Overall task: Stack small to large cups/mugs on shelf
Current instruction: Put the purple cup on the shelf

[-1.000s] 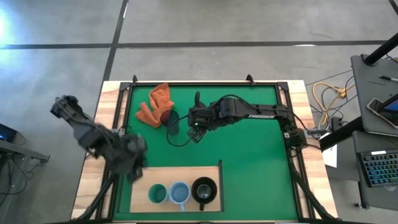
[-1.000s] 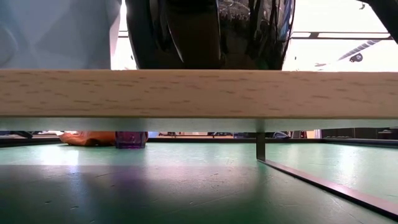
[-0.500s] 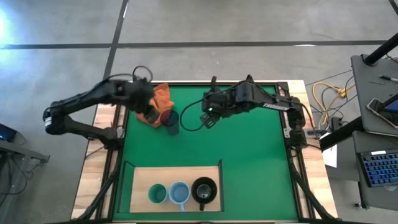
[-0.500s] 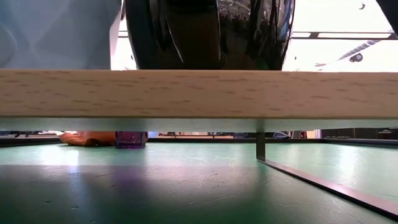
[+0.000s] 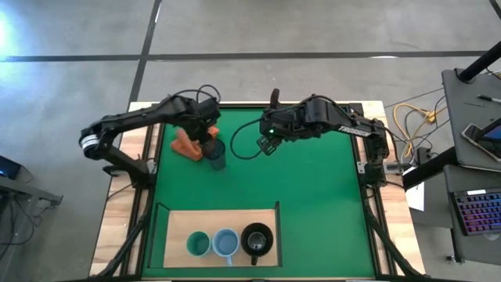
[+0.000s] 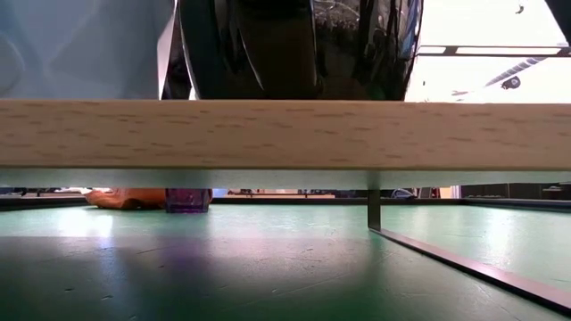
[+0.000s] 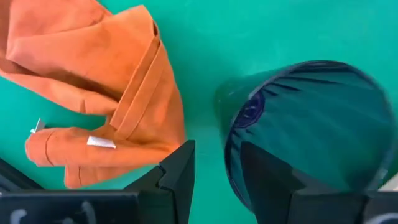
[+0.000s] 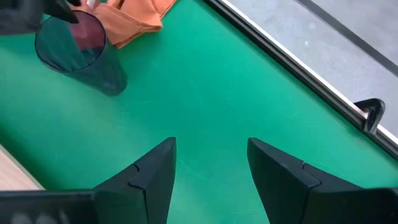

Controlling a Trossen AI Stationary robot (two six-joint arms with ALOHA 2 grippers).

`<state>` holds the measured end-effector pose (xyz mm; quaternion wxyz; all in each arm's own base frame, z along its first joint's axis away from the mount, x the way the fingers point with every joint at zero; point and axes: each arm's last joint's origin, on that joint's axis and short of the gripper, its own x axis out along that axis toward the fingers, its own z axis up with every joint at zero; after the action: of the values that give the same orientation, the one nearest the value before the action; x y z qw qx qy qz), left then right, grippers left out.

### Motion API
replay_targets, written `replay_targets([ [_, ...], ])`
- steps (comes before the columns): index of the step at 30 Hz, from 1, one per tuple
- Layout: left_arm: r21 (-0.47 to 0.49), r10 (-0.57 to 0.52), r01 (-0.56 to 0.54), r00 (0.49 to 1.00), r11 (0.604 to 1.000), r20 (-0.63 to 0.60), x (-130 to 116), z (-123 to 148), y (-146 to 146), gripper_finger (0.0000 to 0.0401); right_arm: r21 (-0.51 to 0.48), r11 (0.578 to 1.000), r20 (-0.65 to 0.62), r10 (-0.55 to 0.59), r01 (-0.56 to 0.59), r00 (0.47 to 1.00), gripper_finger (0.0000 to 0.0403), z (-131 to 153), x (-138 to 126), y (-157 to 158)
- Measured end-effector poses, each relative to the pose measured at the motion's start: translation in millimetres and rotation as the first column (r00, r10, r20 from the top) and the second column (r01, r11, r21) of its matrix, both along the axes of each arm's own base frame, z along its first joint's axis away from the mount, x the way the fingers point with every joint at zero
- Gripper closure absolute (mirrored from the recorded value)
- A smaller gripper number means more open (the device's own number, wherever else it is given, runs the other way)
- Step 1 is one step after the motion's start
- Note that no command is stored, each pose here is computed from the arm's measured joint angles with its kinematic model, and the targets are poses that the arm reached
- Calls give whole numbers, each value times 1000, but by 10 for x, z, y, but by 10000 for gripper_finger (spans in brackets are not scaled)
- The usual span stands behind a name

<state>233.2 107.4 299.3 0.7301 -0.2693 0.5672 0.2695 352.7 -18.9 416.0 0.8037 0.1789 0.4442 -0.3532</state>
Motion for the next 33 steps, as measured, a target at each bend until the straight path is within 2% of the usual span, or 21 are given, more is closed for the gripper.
replay_targets([
  [9,-26,-105,104,991,994,-77,120,-192,52,290,-22,999,13,-43,43,999,211,2,0,-10],
  [12,-38,-123,119,988,992,-94,125,-218,52,322,-30,998,12,-47,48,999,211,2,-1,-31],
  [15,-34,-129,126,988,991,-89,126,-220,51,381,-38,999,3,-37,37,999,211,2,-3,-56],
  [18,-30,-129,126,988,992,-82,68,-197,25,395,-44,999,-6,-32,31,999,211,2,-5,-90],
  [22,-38,-136,133,986,990,-99,-205,-16,-128,399,-50,998,-14,-29,28,999,211,2,-9,-136],
  [25,-23,-130,129,991,991,-43,-566,299,-350,400,-60,998,-29,-7,5,1000,211,2,-11,-151],
  [28,-49,-153,153,988,987,9,-987,560,-600,400,-66,998,-39,5,-8,999,211,-1,-11,-164],
  [31,-86,-231,253,952,964,202,-1268,705,-821,400,-70,997,-48,19,-22,999,211,-3,-10,-171],
  [33,-110,-280,312,930,944,240,-1361,738,-923,401,-68,997,-50,20,-23,999,211,-5,-10,-188],
])
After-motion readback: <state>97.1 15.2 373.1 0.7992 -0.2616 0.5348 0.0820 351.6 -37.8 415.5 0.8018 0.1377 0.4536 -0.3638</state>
